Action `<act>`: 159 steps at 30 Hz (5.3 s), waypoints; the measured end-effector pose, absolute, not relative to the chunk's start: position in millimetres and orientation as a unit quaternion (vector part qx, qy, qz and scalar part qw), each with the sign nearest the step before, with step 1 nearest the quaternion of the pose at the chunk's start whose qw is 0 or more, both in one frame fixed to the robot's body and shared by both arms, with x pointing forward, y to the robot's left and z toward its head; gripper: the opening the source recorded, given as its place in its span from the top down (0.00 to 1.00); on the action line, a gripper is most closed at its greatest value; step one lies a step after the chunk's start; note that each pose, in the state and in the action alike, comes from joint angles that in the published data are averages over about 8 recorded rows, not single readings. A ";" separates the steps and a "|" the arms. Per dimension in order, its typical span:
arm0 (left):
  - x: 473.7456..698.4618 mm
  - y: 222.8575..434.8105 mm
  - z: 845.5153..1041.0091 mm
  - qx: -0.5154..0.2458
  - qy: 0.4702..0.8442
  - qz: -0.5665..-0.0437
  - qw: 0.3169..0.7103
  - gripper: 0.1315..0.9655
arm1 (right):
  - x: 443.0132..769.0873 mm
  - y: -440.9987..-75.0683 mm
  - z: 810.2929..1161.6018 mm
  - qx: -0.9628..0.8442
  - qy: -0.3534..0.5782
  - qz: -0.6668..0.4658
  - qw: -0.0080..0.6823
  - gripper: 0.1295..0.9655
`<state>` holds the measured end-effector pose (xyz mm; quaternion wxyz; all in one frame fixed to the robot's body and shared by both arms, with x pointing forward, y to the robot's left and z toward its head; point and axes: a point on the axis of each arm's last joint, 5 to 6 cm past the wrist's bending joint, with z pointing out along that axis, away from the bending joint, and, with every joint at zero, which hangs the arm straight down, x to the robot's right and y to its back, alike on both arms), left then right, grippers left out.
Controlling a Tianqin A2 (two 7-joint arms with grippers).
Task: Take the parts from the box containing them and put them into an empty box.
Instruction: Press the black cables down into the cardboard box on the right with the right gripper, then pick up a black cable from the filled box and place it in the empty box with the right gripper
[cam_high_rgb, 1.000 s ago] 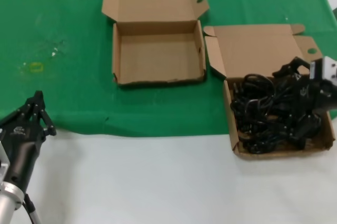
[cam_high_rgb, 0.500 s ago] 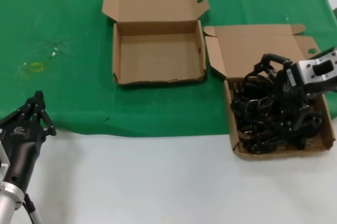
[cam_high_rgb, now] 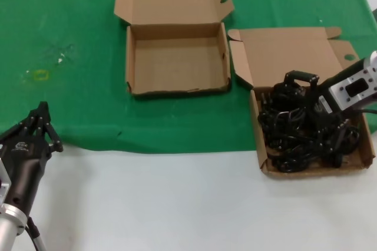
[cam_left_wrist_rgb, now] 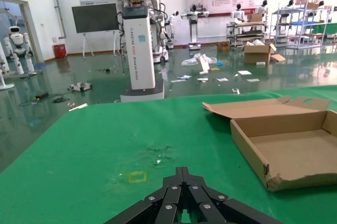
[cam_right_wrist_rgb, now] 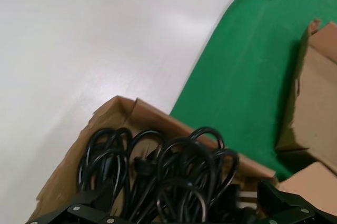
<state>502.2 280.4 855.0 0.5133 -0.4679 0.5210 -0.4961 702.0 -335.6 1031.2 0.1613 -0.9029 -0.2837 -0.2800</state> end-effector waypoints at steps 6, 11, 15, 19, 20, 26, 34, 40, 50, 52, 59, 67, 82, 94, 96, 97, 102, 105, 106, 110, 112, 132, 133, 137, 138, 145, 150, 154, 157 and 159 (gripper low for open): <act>502.2 280.4 855.0 -0.468 0.521 -0.496 0.513 0.99 | 707.1 -340.8 1028.1 -0.904 -0.288 -0.279 0.150 0.00; 502.2 280.4 855.0 -0.468 0.521 -0.496 0.513 0.99 | 710.4 -342.2 1028.8 -0.902 -0.291 -0.284 0.144 0.04; 502.2 280.4 855.0 -0.468 0.521 -0.496 0.513 0.99 | 711.4 -342.2 1029.7 -0.902 -0.291 -0.285 0.143 0.06; 502.2 280.4 855.0 -0.468 0.521 -0.496 0.513 0.99 | 711.9 -341.9 1030.6 -0.902 -0.292 -0.285 0.143 0.14; 502.2 280.4 855.0 -0.468 0.521 -0.496 0.513 0.99 | 712.0 -341.9 1030.8 -0.901 -0.293 -0.285 0.143 0.15; 502.2 280.4 855.0 -0.468 0.521 -0.496 0.513 0.99 | 713.0 -342.1 1032.1 -0.902 -0.293 -0.285 0.141 0.21; 502.2 280.4 855.0 -0.468 0.521 -0.496 0.513 0.99 | 712.8 -342.9 1032.4 -0.903 -0.289 -0.285 0.140 0.41; 502.2 280.4 855.0 -0.468 0.521 -0.496 0.513 0.99 | 710.8 -344.0 1033.2 -0.904 -0.287 -0.285 0.139 0.57; 502.2 280.4 855.0 -0.468 0.521 -0.496 0.513 0.99 | 706.3 -343.2 1042.5 -0.904 -0.281 -0.290 0.142 0.73; 502.2 280.4 855.0 -0.468 0.521 -0.496 0.513 0.99 | 704.9 -342.9 1046.4 -0.904 -0.279 -0.292 0.143 0.77; 502.2 280.4 855.0 -0.468 0.521 -0.496 0.513 0.99 | 698.6 -339.8 1067.4 -0.904 -0.266 -0.301 0.147 0.87; 502.2 280.4 855.0 -0.468 0.521 -0.496 0.513 0.99 | 690.1 -331.2 1096.5 -0.903 -0.254 -0.312 0.153 0.93; 502.2 280.4 855.0 -0.468 0.521 -0.496 0.513 0.99 | 704.8 -291.0 1127.6 -0.890 -0.251 -0.339 0.171 0.94; 502.2 280.4 855.0 -0.468 0.521 -0.496 0.513 0.99 | 745.8 -234.7 1123.2 -0.873 -0.271 -0.358 0.188 0.94; 502.2 280.4 855.0 -0.468 0.521 -0.496 0.513 0.99 | 752.6 -224.6 1122.9 -0.871 -0.274 -0.362 0.190 0.94; 502.2 280.4 855.0 -0.468 0.521 -0.496 0.513 0.99 | 755.5 -219.8 1122.7 -0.869 -0.275 -0.364 0.191 0.94; 502.2 280.4 855.0 -0.468 0.521 -0.496 0.513 0.99 | 765.4 -195.1 1121.7 -0.863 -0.278 -0.374 0.192 0.94; 502.2 280.4 855.0 -0.468 0.521 -0.496 0.513 0.99 | 768.1 -180.4 1120.6 -0.860 -0.280 -0.382 0.191 0.94; 502.2 280.4 855.0 -0.468 0.521 -0.496 0.513 0.99 | 768.7 -175.6 1120.5 -0.858 -0.280 -0.386 0.190 0.94; 502.2 280.4 855.0 -0.468 0.521 -0.496 0.513 0.99 | 769.7 -158.5 1119.8 -0.852 -0.281 -0.399 0.187 0.94; 502.2 280.4 855.0 -0.468 0.521 -0.496 0.513 0.99 | 769.8 -151.3 1118.9 -0.850 -0.281 -0.405 0.186 0.94; 502.2 280.4 855.0 -0.468 0.521 -0.496 0.513 0.99 | 768.0 -118.8 1083.1 -0.840 -0.271 -0.433 0.182 0.95; 502.2 280.4 855.0 -0.468 0.521 -0.496 0.513 0.99 | 768.0 -118.5 1081.4 -0.840 -0.271 -0.434 0.182 0.95; 502.2 280.4 855.0 -0.468 0.521 -0.496 0.513 0.99 | 767.9 -117.1 1075.5 -0.838 -0.271 -0.438 0.181 0.95; 502.2 280.4 855.0 -0.468 0.521 -0.496 0.513 0.99 | 767.8 -116.8 1074.3 -0.837 -0.271 -0.439 0.180 0.95; 502.2 280.4 855.0 -0.468 0.521 -0.496 0.513 0.99 | 767.5 -113.0 1068.4 -0.833 -0.264 -0.450 0.184 0.95; 502.2 280.4 855.0 -0.468 0.521 -0.496 0.513 0.99 | 766.3 -109.5 1063.6 -0.833 -0.259 -0.451 0.186 0.95; 502.2 280.4 855.0 -0.468 0.521 -0.496 0.513 0.99 | 765.8 -108.1 1060.2 -0.835 -0.256 -0.451 0.185 0.95; 502.2 280.4 855.0 -0.468 0.521 -0.496 0.513 0.99 | 765.7 -108.1 1058.4 -0.836 -0.254 -0.451 0.184 0.95; 502.2 280.4 855.0 -0.468 0.521 -0.496 0.513 0.99 | 765.9 -108.5 1057.5 -0.836 -0.252 -0.452 0.182 0.95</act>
